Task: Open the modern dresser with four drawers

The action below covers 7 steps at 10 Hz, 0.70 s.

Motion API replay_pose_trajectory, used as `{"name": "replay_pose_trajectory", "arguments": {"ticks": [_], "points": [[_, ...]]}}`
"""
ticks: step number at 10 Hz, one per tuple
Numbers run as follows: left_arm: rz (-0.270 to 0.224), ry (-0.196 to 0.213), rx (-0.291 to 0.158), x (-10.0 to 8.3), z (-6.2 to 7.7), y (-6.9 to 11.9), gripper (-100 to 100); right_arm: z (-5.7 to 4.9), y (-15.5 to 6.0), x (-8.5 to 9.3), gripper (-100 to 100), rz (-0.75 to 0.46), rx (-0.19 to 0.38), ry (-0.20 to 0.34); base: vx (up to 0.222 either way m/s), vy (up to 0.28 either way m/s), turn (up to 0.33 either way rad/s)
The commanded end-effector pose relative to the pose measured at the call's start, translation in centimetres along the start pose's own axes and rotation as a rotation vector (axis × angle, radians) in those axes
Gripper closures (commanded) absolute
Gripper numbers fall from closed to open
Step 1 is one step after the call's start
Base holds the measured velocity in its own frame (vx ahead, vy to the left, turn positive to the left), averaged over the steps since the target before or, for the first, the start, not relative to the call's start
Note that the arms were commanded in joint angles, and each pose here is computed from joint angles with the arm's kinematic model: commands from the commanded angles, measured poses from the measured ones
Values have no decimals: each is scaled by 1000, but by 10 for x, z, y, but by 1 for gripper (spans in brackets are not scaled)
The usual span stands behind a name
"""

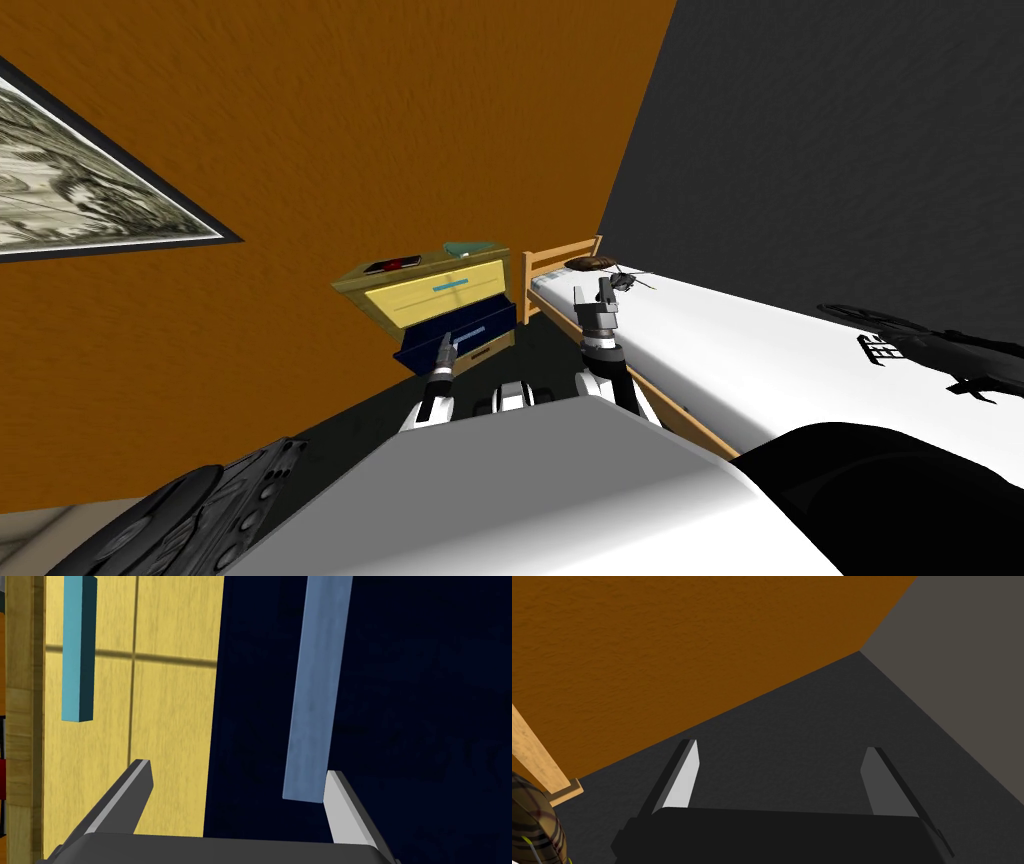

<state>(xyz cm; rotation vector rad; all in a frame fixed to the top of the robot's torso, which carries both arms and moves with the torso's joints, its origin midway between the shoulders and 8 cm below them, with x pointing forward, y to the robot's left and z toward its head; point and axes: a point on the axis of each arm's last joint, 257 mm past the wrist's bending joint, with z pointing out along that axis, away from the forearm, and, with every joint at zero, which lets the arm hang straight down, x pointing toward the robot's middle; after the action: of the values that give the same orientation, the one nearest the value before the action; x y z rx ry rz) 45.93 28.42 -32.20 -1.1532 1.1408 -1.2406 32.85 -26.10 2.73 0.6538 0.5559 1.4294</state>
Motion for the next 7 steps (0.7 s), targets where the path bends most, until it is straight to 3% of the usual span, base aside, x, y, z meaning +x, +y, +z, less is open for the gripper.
{"name": "replay_pose_trajectory", "arguments": {"ticks": [1,2,3,4,7], "points": [[-1,1,-4,-4,22,-11,-100,0,0,0,0,0,0,0,-88,-35,9],[-1,2,-4,-5,29,-16,-100,0,0,0,0,0,0,0,-85,-22,3],[0,0,-18,-4,22,-7,-100,0,0,0,0,0,0,0,-32,-4,-9],[-1,-1,-26,-4,22,-5,0,0,0,0,0,0,0,0,0,0,0],[-2,-1,-37,-4,20,-1,0,0,0,0,0,0,0,0,0,0,0]]}}
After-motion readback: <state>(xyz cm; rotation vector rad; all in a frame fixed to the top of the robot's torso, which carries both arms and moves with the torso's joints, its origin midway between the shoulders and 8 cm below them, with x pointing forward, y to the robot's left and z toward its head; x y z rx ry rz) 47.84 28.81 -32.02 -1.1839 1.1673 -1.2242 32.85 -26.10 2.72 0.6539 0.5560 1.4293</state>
